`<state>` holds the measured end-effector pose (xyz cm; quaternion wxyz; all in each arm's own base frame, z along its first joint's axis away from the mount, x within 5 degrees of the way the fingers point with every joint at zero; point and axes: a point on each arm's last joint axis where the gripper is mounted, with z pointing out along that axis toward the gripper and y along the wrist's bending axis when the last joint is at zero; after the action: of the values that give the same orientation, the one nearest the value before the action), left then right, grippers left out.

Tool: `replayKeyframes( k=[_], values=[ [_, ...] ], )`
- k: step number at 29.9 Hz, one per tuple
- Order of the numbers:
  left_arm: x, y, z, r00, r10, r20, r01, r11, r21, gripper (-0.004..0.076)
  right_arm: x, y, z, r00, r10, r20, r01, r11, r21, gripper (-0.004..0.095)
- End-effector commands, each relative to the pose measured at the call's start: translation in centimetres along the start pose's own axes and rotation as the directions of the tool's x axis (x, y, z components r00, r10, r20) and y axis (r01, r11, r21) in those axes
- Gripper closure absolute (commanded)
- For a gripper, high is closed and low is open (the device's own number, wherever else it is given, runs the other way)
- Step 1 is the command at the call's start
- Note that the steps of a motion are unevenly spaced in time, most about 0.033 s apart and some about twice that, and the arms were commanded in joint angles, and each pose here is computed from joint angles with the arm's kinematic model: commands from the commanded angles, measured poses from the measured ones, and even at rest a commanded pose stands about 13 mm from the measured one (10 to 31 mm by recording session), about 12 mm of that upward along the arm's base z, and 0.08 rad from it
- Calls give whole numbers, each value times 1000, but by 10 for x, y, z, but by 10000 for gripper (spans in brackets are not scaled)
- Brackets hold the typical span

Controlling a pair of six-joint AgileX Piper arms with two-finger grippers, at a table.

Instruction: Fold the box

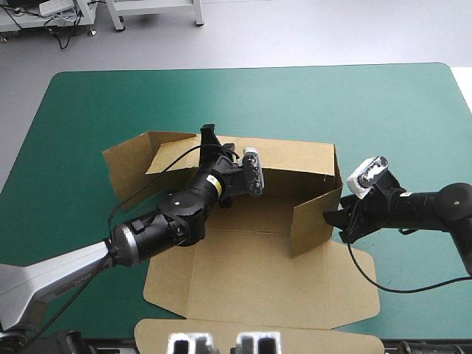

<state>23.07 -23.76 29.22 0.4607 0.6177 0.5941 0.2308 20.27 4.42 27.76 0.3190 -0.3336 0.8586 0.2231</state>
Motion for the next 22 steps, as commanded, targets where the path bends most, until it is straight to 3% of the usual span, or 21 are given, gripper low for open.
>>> replayKeyframes(
  k=[1,8,12,22],
  values=[
    [1,-19,4,990,-141,-25,143,984,110,733,-12,6,-9,996,-39,76,40,999,-13,375],
    [0,-19,4,991,-136,-7,136,985,111,733,-16,0,-8,992,-28,123,23,999,40,375],
    [-1,-17,4,995,-98,5,97,991,91,733,-20,-3,-4,986,-22,167,18,1000,24,375],
    [-5,-16,4,995,-80,53,75,994,85,733,-21,-19,17,978,107,180,-101,994,-43,396]
  ],
)
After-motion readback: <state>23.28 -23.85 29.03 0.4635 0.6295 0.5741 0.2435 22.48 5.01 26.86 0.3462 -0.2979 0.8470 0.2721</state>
